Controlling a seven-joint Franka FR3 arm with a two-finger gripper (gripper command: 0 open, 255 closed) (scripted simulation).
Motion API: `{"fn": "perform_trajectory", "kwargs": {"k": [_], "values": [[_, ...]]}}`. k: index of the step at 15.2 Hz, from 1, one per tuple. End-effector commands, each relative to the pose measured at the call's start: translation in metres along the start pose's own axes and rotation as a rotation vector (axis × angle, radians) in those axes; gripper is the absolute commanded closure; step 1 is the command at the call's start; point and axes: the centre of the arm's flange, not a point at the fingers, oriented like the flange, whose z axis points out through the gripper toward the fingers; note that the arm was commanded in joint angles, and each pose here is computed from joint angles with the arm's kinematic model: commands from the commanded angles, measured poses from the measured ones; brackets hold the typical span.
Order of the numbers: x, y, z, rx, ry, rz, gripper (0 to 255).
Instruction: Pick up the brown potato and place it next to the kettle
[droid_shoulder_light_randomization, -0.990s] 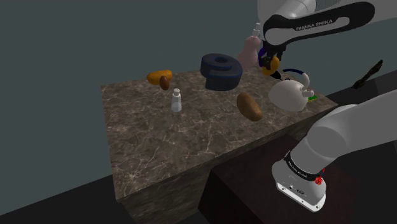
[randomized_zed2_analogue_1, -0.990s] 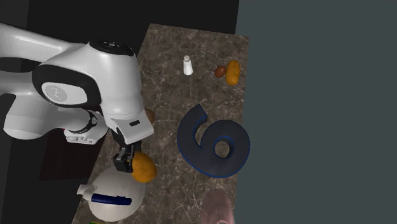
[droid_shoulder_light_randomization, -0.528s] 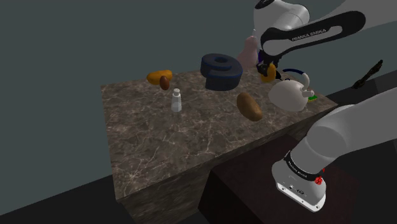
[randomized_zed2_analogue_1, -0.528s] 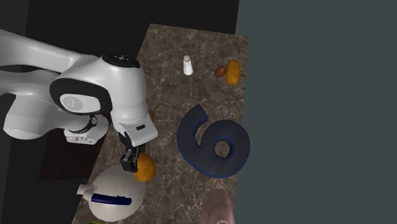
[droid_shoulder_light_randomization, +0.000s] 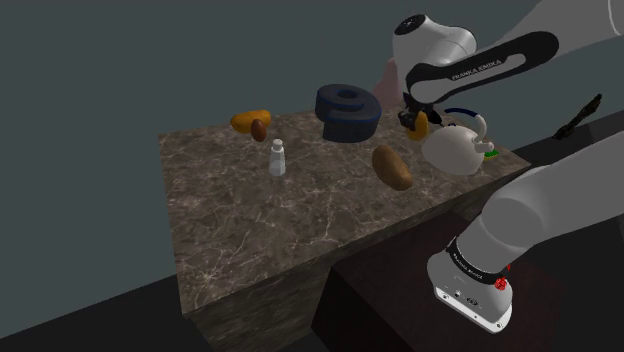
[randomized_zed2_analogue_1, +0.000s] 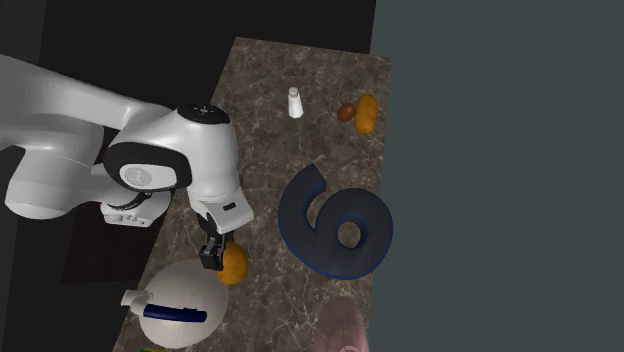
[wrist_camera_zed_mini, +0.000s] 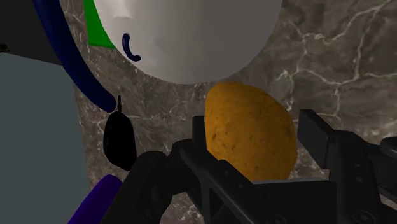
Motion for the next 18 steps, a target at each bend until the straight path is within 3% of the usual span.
{"fn": "perform_trajectory", "kwargs": {"k": [1, 12, 18], "values": [[0.001, -0.006, 0.009, 0.0, 0.001, 0.0, 255], [0.006, -0.038, 0.06, 0.0, 0.001, 0.0, 255], [0.006, -0.038, 0.06, 0.0, 0.001, 0.0, 255]]}}
